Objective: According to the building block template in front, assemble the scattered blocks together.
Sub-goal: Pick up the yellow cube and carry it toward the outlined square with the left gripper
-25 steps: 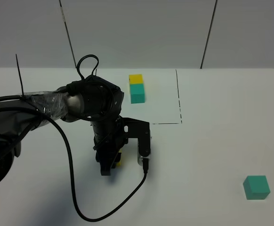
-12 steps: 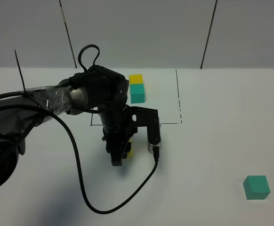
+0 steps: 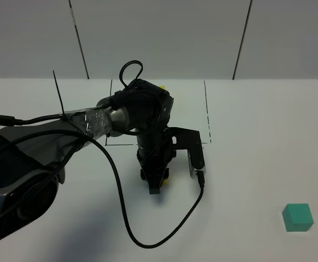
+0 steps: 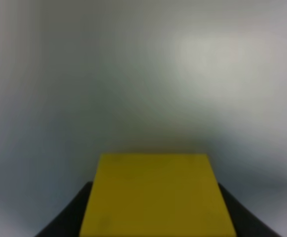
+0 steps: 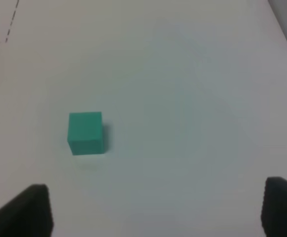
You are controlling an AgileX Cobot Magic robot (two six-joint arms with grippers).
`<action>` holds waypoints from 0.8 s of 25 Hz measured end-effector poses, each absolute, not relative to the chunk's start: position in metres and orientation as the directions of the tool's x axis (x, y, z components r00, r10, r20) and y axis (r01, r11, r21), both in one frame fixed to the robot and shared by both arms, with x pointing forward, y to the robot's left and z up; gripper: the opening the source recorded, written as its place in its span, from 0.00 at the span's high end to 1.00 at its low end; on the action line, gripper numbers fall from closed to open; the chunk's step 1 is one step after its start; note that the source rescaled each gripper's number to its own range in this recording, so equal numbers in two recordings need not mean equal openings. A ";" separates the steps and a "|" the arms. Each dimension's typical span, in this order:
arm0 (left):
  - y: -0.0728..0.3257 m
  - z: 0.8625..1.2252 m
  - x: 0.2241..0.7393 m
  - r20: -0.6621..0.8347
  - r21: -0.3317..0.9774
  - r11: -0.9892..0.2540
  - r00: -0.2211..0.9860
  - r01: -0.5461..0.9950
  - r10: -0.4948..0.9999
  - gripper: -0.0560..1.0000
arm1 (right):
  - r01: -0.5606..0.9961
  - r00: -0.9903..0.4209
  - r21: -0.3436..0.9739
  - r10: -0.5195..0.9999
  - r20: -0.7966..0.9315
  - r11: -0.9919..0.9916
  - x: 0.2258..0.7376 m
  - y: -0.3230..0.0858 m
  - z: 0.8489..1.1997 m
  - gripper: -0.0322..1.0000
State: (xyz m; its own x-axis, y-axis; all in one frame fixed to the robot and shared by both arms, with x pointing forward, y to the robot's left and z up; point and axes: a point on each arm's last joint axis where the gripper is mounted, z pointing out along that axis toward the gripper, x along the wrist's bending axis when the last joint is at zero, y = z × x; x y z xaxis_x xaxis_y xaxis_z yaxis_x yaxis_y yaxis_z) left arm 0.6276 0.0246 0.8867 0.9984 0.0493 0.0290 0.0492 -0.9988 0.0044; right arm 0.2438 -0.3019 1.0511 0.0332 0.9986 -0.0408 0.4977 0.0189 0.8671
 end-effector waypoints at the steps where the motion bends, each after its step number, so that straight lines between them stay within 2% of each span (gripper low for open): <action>1: 0.025 0.885 0.628 0.025 -0.005 -0.999 0.999 0.048 0.048 0.95 | 0.498 0.033 0.867 0.999 -0.041 0.019 0.244 -0.302 1.051 0.28; 20: 0.026 0.885 0.627 0.015 -0.024 -0.998 0.999 0.051 0.051 0.95 | 0.498 0.033 0.867 0.999 -0.041 0.019 0.244 -0.302 1.051 0.28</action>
